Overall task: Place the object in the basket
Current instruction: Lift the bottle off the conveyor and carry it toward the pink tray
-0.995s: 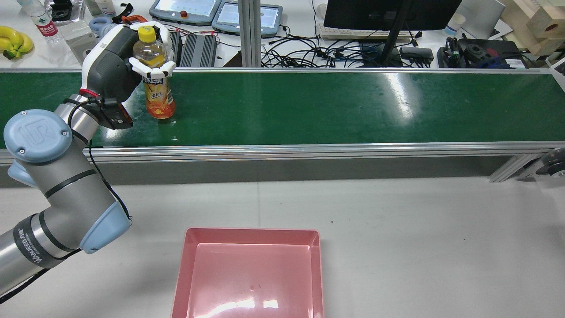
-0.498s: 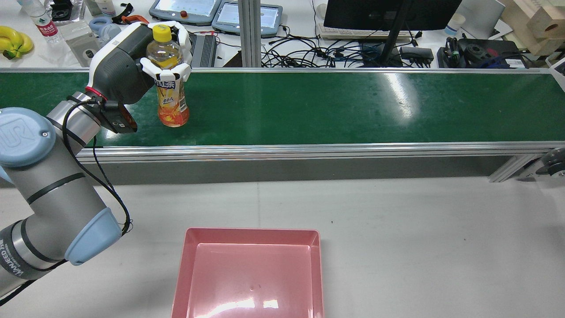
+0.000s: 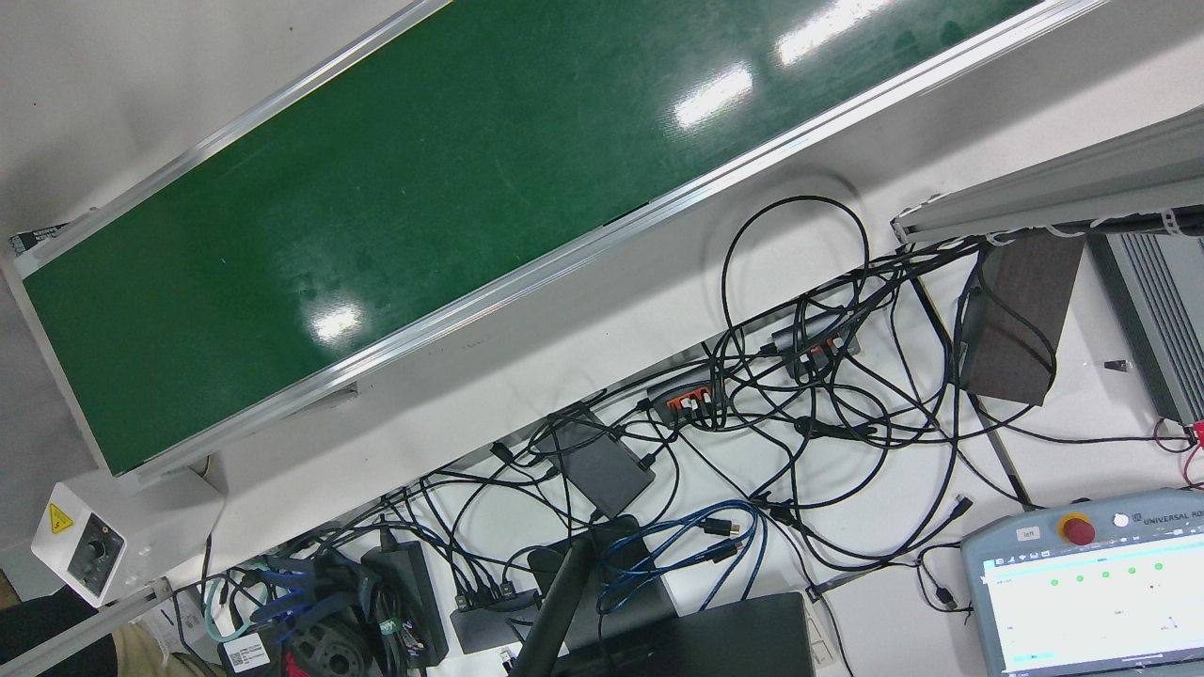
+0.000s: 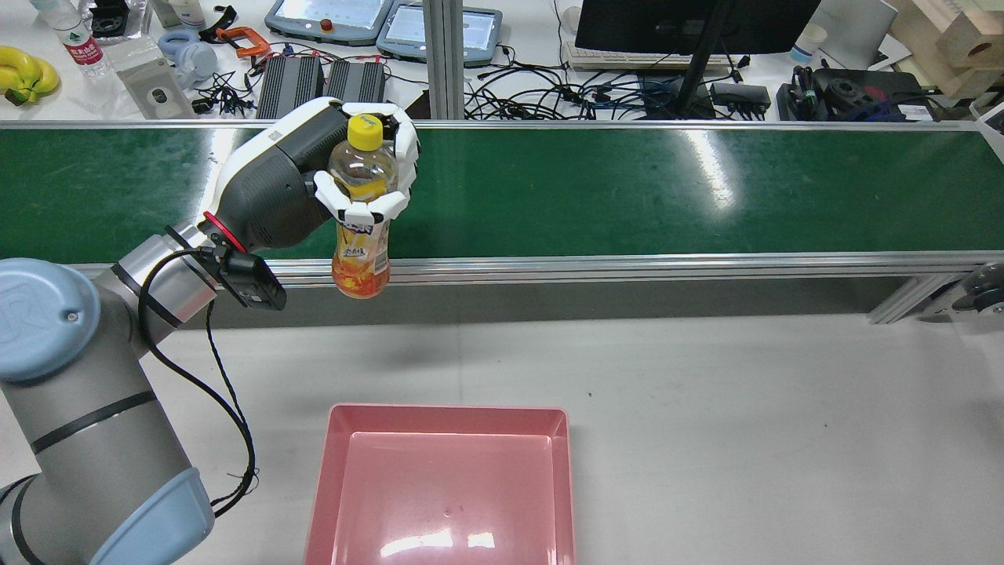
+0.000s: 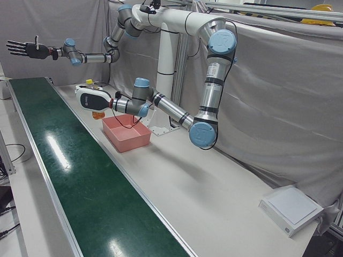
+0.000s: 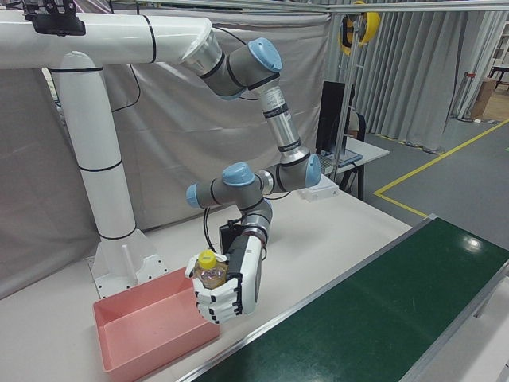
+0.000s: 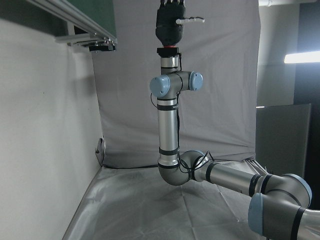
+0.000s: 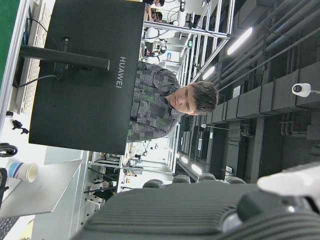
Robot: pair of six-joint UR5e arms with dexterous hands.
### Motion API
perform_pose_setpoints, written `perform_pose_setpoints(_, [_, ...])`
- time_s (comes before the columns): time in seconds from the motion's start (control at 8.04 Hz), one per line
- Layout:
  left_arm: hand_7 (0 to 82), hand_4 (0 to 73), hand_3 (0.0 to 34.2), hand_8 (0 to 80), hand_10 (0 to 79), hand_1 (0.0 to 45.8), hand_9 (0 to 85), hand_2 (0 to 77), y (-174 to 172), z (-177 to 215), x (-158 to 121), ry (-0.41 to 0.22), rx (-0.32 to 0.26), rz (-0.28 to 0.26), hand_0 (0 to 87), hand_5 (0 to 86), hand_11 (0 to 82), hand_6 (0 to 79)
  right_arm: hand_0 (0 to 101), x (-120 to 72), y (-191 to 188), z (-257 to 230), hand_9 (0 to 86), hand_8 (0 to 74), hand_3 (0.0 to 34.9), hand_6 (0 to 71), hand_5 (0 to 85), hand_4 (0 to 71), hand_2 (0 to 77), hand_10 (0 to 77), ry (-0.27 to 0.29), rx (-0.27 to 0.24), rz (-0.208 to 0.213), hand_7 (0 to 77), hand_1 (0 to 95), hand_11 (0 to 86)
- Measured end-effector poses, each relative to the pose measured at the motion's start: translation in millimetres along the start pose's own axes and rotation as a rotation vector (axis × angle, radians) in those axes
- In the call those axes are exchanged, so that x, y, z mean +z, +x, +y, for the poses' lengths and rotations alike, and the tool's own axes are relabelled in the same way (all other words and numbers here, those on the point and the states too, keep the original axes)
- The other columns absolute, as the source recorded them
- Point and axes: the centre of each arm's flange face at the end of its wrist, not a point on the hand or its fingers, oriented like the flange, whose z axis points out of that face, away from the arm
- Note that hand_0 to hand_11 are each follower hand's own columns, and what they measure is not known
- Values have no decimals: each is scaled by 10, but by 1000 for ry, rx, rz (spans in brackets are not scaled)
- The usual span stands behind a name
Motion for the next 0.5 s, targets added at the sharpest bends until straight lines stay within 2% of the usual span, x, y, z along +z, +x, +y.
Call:
perform_pose_setpoints(0.25, [605,524,0,611,567,22,600,507,-419,288,-113,-39,-7,-64,701,556,584,584,0,0,0,-2,0,0,0,0,0,0,5,0,0,0,0,5,0,0])
perform_pose_setpoints(0.5, [605,524,0,611,573,22,600,507,-839,484,-247,-66,11,-126,702,556,600,584,2,-2,1,-7,0,0,0,0,0,0,5,0,1,0,0,5,0,0])
